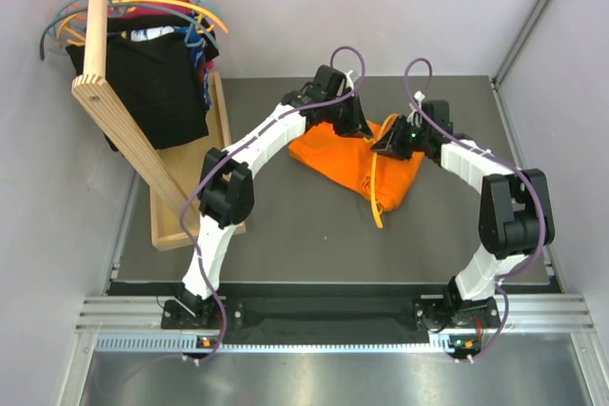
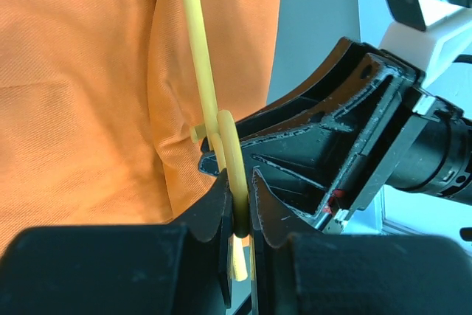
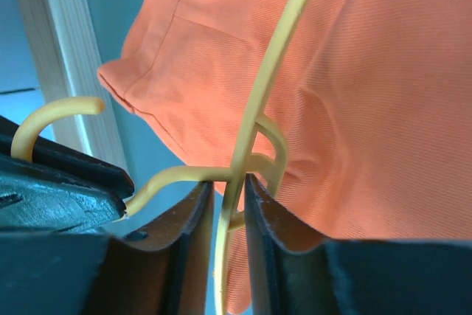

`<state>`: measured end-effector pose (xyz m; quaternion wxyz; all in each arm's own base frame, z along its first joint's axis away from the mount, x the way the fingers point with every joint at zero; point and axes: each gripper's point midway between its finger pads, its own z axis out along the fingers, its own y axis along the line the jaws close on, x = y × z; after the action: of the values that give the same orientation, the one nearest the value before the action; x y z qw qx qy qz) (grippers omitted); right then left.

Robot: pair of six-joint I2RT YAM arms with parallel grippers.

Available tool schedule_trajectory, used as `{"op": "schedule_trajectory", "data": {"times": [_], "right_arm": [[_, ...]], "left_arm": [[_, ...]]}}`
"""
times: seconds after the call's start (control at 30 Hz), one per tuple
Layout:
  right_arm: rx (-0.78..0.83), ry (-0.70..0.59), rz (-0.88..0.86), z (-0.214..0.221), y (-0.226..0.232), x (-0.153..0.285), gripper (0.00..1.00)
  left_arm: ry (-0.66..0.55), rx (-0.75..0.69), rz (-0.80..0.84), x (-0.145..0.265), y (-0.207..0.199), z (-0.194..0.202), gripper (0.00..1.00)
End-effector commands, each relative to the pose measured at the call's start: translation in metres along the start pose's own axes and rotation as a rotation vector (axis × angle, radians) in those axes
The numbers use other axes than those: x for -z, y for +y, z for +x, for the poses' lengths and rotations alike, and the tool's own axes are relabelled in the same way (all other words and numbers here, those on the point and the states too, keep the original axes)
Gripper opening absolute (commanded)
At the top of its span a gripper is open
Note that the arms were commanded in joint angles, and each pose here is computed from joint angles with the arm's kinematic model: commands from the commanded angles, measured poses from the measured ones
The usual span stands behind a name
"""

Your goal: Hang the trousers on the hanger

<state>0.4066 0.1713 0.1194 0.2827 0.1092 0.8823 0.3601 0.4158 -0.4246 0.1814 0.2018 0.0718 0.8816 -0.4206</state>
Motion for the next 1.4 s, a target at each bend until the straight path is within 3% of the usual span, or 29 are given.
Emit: {"op": "schedule_trajectory", "data": {"times": [0.0,0.07,0.13,0.2,0.23,0.27,0.37,0.47,0.57,0.7,0.8,0.97,1.17,1.37], "right_arm": [[-0.027,-0.066,-0.050,-0.021,0.018,-0.006,0.22],[-0.062,-0.070,-0.060,-0.020,0.019,-0.008,0.15],[-0.097,-0.044,-0.091,-0.014,0.020,-0.011,0.02],[-0.097,-0.050,-0.119,-0.016,0.024,-0.011,0.00],[-0.102,-0.041,-0.137,-0.012,0.025,-0.009,0.00],[-0.100,-0.053,-0.152,-0.016,0.025,-0.006,0.00],[-0.109,-0.046,-0.202,-0.012,0.022,0.005,0.00],[-0.106,-0.054,-0.258,-0.008,0.021,0.014,0.00],[-0.136,-0.078,-0.311,-0.008,0.017,0.018,0.00],[-0.238,-0.132,-0.420,-0.014,0.020,0.029,0.00],[-0.269,-0.175,-0.488,-0.013,0.019,0.040,0.00],[-0.275,-0.212,-0.516,-0.013,0.011,0.051,0.00],[-0.286,-0.227,-0.563,-0.010,0.006,0.063,0.00],[-0.293,-0.208,-0.570,0.000,-0.001,0.069,0.00]], "left_arm": [[-0.046,-0.052,0.114,0.020,-0.045,-0.015,0.00],[-0.038,-0.056,0.127,0.019,-0.047,-0.014,0.00],[-0.030,-0.070,0.148,0.019,-0.051,-0.012,0.00],[-0.026,-0.087,0.147,0.018,-0.051,-0.010,0.01],[-0.018,-0.086,0.134,0.018,-0.048,-0.007,0.07],[-0.018,-0.089,0.120,0.019,-0.044,-0.005,0.29],[-0.040,-0.126,0.094,0.031,-0.040,-0.006,0.60],[-0.074,-0.143,0.063,0.043,-0.022,-0.005,0.74],[-0.167,-0.181,0.068,0.071,-0.030,-0.020,0.75],[-0.272,-0.107,0.046,0.095,-0.005,-0.029,0.73],[-0.184,-0.053,0.097,0.083,0.003,-0.018,0.69],[-0.021,0.004,0.115,0.040,0.018,-0.001,0.72],[0.047,-0.007,0.126,0.003,0.022,0.007,0.74],[0.037,-0.144,0.052,-0.029,0.029,0.025,0.75]]}}
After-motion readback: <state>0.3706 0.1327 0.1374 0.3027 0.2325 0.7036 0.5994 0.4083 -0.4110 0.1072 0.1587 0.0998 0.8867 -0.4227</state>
